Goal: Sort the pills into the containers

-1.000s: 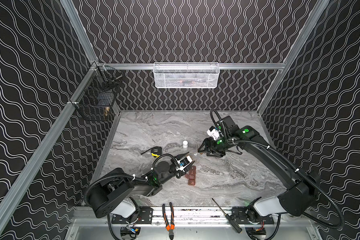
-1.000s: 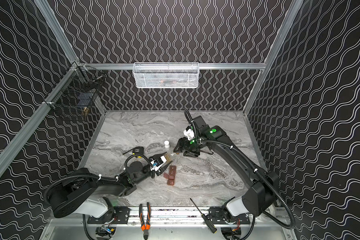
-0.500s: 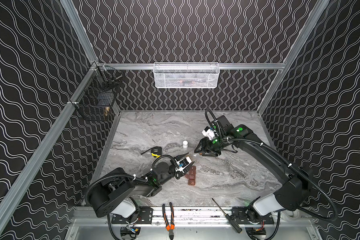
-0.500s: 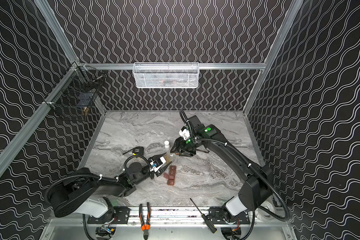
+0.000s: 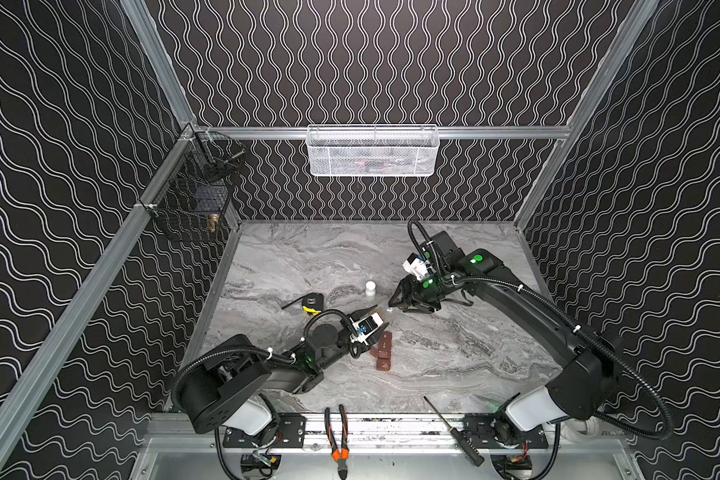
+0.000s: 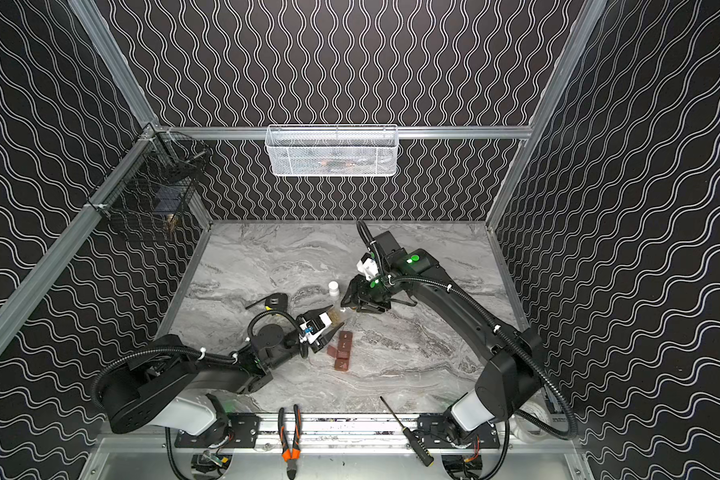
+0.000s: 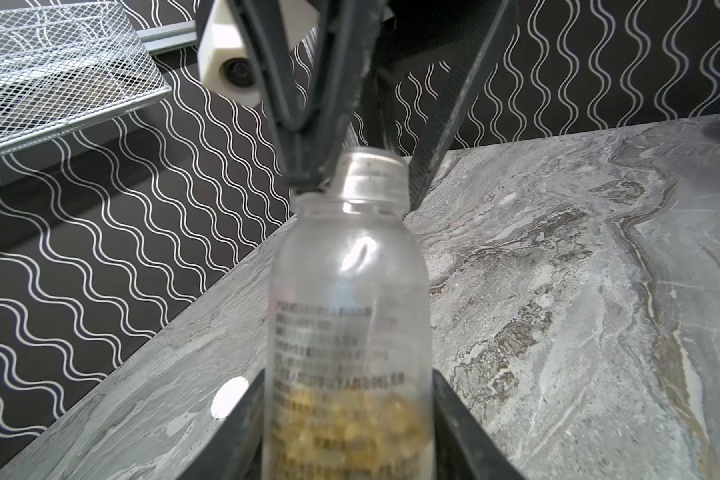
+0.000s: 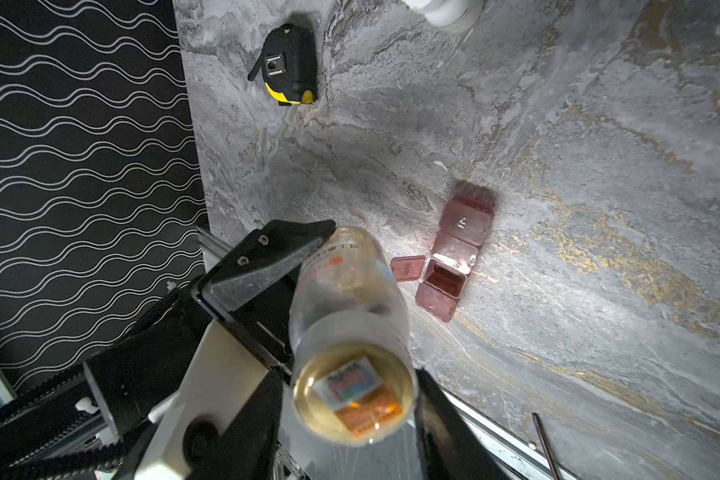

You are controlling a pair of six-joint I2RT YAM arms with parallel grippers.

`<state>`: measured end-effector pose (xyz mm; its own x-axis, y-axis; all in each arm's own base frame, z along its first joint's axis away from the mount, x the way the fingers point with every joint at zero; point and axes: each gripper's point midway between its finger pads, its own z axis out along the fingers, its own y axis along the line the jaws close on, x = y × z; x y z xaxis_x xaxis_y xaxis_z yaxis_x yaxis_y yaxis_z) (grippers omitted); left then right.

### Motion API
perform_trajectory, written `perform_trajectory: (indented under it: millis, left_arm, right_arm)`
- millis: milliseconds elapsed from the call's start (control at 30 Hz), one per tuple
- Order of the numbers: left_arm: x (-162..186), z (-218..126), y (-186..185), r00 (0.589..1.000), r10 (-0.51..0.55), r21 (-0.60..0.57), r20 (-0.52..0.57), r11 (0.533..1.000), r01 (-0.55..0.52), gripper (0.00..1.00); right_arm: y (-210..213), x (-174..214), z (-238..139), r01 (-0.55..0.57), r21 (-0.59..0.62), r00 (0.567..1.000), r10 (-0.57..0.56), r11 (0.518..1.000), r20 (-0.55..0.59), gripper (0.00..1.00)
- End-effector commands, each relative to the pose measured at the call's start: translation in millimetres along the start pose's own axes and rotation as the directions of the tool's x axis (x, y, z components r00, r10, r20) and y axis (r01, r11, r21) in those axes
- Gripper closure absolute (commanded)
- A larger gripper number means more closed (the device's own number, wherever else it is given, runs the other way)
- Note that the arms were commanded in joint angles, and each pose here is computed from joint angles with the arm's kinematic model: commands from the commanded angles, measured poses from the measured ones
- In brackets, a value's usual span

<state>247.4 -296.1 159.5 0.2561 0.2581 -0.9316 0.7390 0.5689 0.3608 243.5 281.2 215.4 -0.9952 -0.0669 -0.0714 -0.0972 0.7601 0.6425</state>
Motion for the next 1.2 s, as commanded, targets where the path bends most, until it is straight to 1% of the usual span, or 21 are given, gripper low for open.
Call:
perform_trajectory:
  millis: [0, 200, 333, 433, 533, 833, 900, 1000, 1100, 1167]
  left_arm:
    - [-13, 0, 1, 0.999, -0.005, 0.002, 0.054, 1.0, 0.005, 0.81]
    - [-14, 1, 1, 0.998, -0.011, 0.009, 0.055, 1.0, 0.01, 0.81]
    - [-14, 1, -1, 0.998, -0.017, 0.019, 0.054, 1.0, 0.016, 0.81]
    - [-14, 1, -2, 0.998, -0.021, 0.026, 0.054, 0.999, 0.02, 0.81]
    - [-15, 1, -3, 0.998, -0.024, 0.029, 0.057, 0.999, 0.023, 0.81]
    - [-16, 1, -4, 0.998, -0.029, 0.037, 0.06, 0.999, 0.027, 0.81]
    - [-17, 1, -6, 0.997, -0.033, 0.051, 0.063, 0.998, 0.03, 0.82]
    - [-22, 1, -17, 0.997, -0.048, 0.125, 0.061, 0.991, 0.04, 0.83]
    - [-33, -3, -29, 0.995, -0.081, 0.218, 0.063, 0.974, 0.065, 0.83]
    - [-39, -7, -35, 0.993, -0.102, 0.262, 0.066, 0.962, 0.081, 0.85]
  right_arm:
    - [4, -3, -1, 0.018, -0.011, 1.0, -0.018, 1.0, 0.01, 0.46]
    - [5, -5, -4, 0.024, -0.005, 0.999, -0.024, 1.0, 0.026, 0.52]
    - [1, -5, -1, 0.023, 0.008, 1.0, -0.023, 1.0, 0.021, 0.52]
    - [-1, -6, 1, 0.022, 0.013, 1.0, -0.022, 1.0, 0.022, 0.49]
    - [-1, -6, 1, 0.026, 0.015, 0.999, -0.027, 1.0, 0.022, 0.49]
    - [-4, -4, 0, 0.043, 0.029, 0.999, -0.043, 0.999, 0.022, 0.63]
    - [-5, -3, -1, 0.067, 0.034, 0.998, -0.067, 0.997, 0.017, 0.65]
    - [-5, 3, -5, 0.148, 0.031, 0.989, -0.148, 0.988, 0.006, 0.66]
    - [-8, 12, -10, 0.243, 0.038, 0.97, -0.244, 0.969, 0.013, 0.68]
    - [-11, 21, -13, 0.323, 0.04, 0.946, -0.324, 0.945, 0.013, 0.69]
